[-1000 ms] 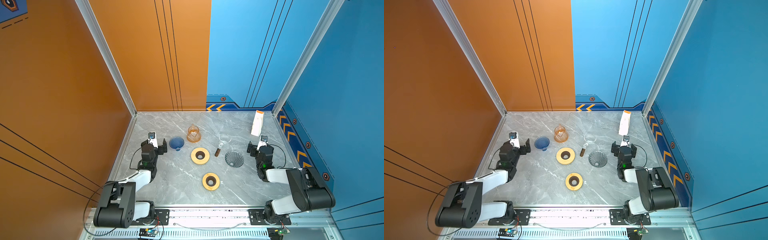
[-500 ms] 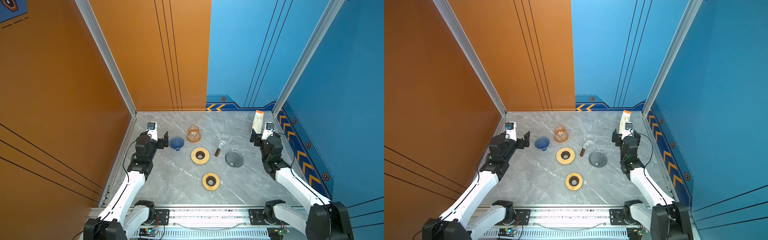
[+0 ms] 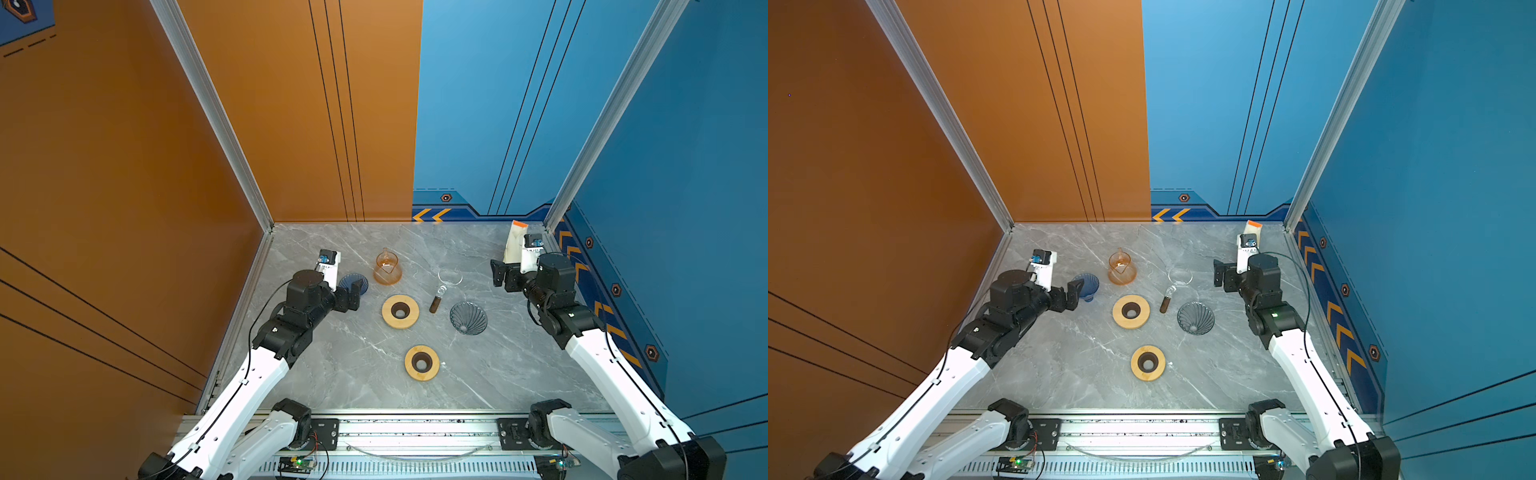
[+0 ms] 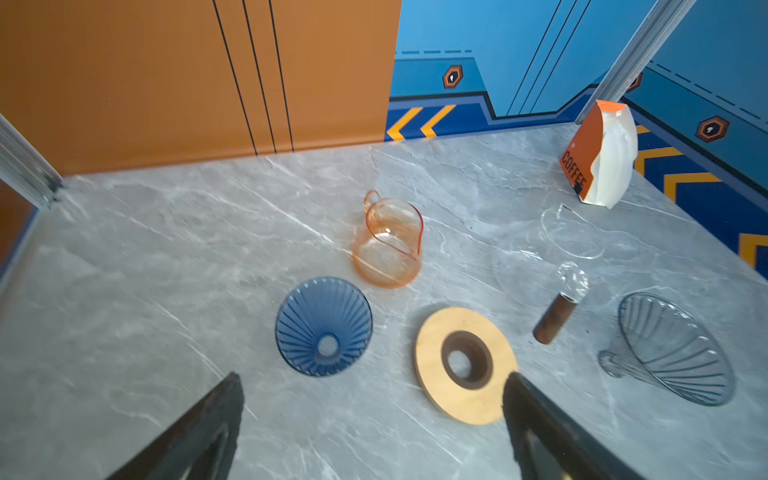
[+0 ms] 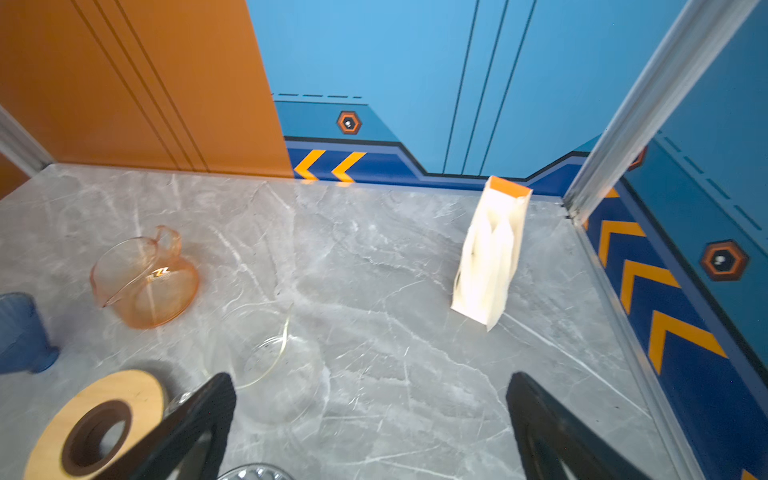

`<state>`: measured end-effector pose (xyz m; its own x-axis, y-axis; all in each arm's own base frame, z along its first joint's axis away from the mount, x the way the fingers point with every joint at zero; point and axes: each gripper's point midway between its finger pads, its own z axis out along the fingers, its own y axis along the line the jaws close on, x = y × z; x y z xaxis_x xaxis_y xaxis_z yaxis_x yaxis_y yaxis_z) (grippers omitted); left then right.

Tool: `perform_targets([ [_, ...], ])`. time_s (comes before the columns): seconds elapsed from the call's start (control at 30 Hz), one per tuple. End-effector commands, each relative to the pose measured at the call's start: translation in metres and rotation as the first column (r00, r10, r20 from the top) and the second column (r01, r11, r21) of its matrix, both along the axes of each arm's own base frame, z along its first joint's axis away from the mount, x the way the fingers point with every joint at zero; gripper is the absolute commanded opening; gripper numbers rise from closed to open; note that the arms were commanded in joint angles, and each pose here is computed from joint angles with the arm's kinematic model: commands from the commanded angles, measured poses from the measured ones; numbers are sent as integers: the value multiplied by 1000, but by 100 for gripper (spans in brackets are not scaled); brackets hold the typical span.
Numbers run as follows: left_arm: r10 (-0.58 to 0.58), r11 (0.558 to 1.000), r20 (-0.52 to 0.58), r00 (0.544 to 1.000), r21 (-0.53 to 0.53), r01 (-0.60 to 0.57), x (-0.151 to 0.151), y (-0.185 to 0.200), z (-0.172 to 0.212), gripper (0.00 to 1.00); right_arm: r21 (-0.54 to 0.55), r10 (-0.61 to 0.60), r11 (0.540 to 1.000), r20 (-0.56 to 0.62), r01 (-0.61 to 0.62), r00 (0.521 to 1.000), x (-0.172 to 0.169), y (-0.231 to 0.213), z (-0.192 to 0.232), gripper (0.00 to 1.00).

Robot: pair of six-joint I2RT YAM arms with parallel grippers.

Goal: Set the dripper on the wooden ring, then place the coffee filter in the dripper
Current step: 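Raise both arms and move them forward over the table, then lower left gripper to the farther wooden ring holder while right gripper hovers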

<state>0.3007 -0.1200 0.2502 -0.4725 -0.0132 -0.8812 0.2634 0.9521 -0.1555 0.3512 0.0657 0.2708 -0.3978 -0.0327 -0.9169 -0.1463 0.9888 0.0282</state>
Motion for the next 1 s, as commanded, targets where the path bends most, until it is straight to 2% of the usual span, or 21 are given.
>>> perform_targets([
  [0.0,89,990,-118,989,-99,-101,-16,-1,-8,98,32,85,996,-101,-82,991,-15,19,-10,100],
  [0.3,94,955,-371,924,-227,-189,-39,-31,-61,98,84,187,981,-178,-175,966,-30,49,-30,100],
  [0.43,92,945,-426,900,-247,-214,-37,-41,-78,98,112,200,977,-205,-180,958,-34,55,-42,100],
  [0.5,75,930,-443,893,-292,-223,-35,-49,-84,99,142,219,971,-208,-192,953,-37,60,-46,100],
  [0.57,52,896,-461,886,-370,-245,-32,-59,-91,100,154,229,968,-212,-199,950,-38,65,-52,100],
  [0.67,23,849,-481,876,-453,-271,-29,-73,-102,96,154,226,968,-217,-195,950,-39,67,-60,100],
  [0.97,-37,833,-588,808,-465,-300,-27,-96,-145,81,157,216,970,-205,-186,955,-38,73,-68,100],
])
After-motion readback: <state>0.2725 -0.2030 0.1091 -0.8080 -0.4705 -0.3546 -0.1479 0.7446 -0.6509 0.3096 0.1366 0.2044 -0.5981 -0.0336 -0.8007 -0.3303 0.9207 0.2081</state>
